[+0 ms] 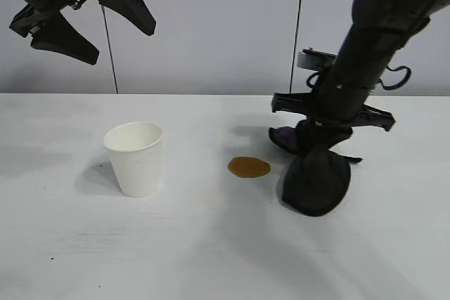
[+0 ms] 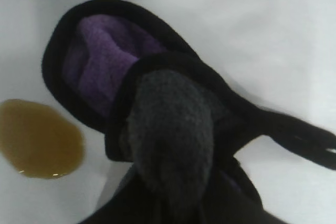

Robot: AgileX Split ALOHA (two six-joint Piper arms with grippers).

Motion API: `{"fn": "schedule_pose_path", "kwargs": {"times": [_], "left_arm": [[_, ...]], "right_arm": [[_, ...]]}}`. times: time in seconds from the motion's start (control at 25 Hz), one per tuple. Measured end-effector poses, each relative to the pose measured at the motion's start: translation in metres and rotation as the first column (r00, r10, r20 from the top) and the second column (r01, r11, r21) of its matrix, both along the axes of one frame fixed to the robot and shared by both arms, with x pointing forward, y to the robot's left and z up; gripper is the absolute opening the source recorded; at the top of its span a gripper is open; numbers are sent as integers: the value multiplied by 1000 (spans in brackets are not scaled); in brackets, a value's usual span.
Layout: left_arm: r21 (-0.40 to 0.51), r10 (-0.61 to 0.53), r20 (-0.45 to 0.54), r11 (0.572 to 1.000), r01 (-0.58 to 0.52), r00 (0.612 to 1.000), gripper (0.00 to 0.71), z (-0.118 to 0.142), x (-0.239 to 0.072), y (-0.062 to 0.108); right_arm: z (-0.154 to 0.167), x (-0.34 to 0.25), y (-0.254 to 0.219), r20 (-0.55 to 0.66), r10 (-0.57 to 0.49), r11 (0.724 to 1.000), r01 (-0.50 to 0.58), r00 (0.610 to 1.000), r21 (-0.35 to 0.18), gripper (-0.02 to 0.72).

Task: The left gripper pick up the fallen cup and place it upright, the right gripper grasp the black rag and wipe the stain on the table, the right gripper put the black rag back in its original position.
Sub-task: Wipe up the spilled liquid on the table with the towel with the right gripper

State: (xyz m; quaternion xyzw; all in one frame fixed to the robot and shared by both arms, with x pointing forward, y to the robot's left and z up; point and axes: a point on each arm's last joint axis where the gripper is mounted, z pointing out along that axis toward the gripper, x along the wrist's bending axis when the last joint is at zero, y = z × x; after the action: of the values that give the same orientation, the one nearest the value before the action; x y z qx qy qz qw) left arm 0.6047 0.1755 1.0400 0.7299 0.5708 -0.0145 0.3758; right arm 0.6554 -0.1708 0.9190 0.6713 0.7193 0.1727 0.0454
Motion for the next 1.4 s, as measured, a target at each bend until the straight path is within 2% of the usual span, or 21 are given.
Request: {"fn": "schedule_pose_path", "kwargs": {"times": [0.24,0.6,0.68,0.96,1.08,1.24,1.4], "left_arm": [[0,0,0,1000,0,1000,693,0,0,0],[0,0,0,1000,0,1000,693,0,0,0],[0,0,0,1000,0,1000,693,0,0,0],[0,4,5,1000,-4,1000,693,0,1,0],[1,12,14,1000,-12,1000,693,0,2,1],[1,13,16,1000,-13,1000,693,1,2,1],[1,13,16,1000,-13,1000,693,1,2,1]], "right_arm": [[12,-6,50,58,87,995,-90,994,39,41],[-24,-11,78,44,119,992,-121,992,43,40],[-28,-10,77,44,104,994,-105,994,31,40],[-27,0,50,65,47,994,-41,997,-98,40],[-27,6,30,40,10,991,-5,999,-130,40],[-25,11,6,14,-25,989,26,1000,-149,40],[-24,11,4,3,-17,991,18,1000,-132,39]]}}
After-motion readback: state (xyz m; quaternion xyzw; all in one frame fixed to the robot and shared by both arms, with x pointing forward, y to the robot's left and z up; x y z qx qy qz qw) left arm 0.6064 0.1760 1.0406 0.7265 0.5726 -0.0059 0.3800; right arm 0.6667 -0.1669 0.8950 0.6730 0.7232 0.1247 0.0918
